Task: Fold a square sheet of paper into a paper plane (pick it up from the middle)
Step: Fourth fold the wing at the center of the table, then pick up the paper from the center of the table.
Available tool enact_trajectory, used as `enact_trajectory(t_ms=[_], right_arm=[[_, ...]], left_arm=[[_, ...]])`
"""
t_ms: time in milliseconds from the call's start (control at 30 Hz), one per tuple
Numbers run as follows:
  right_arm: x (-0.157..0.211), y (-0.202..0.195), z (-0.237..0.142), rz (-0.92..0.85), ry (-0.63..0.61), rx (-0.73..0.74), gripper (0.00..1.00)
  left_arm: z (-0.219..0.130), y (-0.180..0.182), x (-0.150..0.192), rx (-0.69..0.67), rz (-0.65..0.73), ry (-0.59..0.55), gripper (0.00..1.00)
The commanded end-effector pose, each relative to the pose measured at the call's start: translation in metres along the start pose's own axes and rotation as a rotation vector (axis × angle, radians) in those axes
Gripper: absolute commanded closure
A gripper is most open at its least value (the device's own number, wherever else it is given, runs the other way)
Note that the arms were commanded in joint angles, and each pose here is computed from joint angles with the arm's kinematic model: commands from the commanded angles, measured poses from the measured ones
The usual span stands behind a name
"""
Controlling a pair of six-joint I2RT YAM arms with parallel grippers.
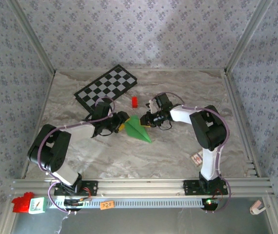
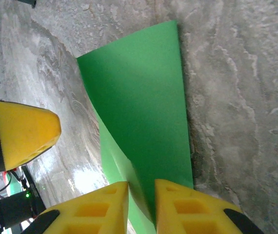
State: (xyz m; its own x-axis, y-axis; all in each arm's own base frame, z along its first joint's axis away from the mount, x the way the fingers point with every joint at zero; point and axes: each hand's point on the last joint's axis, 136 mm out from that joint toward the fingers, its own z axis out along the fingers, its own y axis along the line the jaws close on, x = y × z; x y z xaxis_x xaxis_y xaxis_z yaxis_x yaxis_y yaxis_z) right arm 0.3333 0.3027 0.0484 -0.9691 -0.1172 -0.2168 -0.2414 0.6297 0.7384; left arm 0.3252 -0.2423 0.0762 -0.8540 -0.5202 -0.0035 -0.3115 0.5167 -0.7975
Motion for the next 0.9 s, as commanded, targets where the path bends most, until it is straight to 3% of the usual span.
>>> enact_trajectory(t_ms=[0, 233, 633, 867], right_arm=[[-0.003, 0.005, 0.000, -0.025, -0.003, -0.041, 0.83], [-0.014, 0.023, -0.017, -0.066, -0.073, -0.065, 0.94], [-0.051, 0.090, -0.080, -0.067, -0.297, -0.228, 0.94], [-0.064, 0.123, -0.106, -0.004, -0.374, -0.375, 0.93]], left_arm=[[0.003, -0.005, 0.003, 0.030, 0.011, 0.026, 0.41], [-0.012, -0.023, -0.006, 0.090, 0.061, 0.012, 0.41], [-0.051, -0.091, -0.008, 0.368, 0.154, -0.046, 0.31], [-0.060, -0.130, 0.009, 0.507, 0.240, -0.008, 0.26]])
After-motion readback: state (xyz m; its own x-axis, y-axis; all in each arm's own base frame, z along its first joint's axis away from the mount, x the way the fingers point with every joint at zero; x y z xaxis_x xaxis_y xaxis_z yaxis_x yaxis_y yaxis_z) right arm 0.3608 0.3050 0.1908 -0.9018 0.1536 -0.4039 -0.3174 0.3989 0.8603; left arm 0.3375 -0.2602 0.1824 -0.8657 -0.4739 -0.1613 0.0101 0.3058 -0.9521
